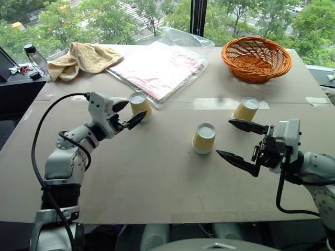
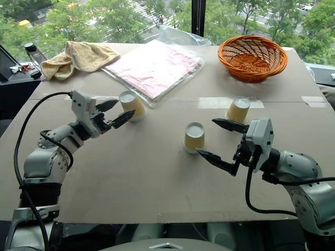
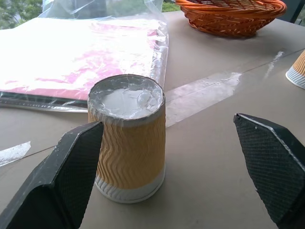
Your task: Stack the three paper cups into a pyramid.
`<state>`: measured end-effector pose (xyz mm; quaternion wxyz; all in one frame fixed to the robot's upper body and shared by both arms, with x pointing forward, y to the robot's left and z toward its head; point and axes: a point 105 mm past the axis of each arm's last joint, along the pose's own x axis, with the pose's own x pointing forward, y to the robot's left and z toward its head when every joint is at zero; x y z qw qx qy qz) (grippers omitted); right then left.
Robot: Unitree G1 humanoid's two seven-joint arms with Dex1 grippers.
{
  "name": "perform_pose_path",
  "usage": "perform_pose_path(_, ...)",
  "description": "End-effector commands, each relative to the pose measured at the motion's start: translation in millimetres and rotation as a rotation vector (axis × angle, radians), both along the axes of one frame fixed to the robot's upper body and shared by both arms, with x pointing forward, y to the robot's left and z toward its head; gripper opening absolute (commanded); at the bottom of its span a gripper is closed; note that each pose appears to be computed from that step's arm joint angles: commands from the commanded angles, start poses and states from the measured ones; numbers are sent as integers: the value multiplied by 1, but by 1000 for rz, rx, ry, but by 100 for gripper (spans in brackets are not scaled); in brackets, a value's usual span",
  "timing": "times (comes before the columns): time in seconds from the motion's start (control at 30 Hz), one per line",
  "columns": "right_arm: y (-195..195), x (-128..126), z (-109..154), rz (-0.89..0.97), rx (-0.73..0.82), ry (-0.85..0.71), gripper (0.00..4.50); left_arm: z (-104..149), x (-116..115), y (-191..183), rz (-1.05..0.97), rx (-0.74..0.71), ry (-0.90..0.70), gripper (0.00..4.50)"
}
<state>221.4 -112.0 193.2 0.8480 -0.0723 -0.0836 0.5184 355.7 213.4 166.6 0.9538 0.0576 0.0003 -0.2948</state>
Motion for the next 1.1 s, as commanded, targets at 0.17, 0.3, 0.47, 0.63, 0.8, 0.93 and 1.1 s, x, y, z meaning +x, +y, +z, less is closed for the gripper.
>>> perform_pose_path(0.17, -4, -14, 10, -79, -10, -57, 445, -5, 38, -3, 38, 82, -15, 450)
perform_pose_path(0.3, -6, -19, 9, -111, -12, -53, 445, -4, 50, -8, 42, 63, -26, 450)
perform_pose_path(0.47, -10, -20, 9, -148, -10, -53, 450, -4, 56, -18, 17, 46, -37, 398)
perform_pose_path(0.63, -13, -21, 8, -165, -7, -49, 450, 6, 45, -31, -115, -37, -57, 223)
perform_pose_path(0.8, -19, -31, 4, -181, -15, -29, 450, 16, -4, -69, -514, -100, -18, 220)
perform_pose_path(0.93, -24, -46, -3, -170, -47, -5, 450, 7, -31, -88, -689, -60, 26, 220)
perform_pose_path(1.1, -30, -60, -8, -166, -65, 18, 450, -7, -38, -102, -752, 16, 10, 220)
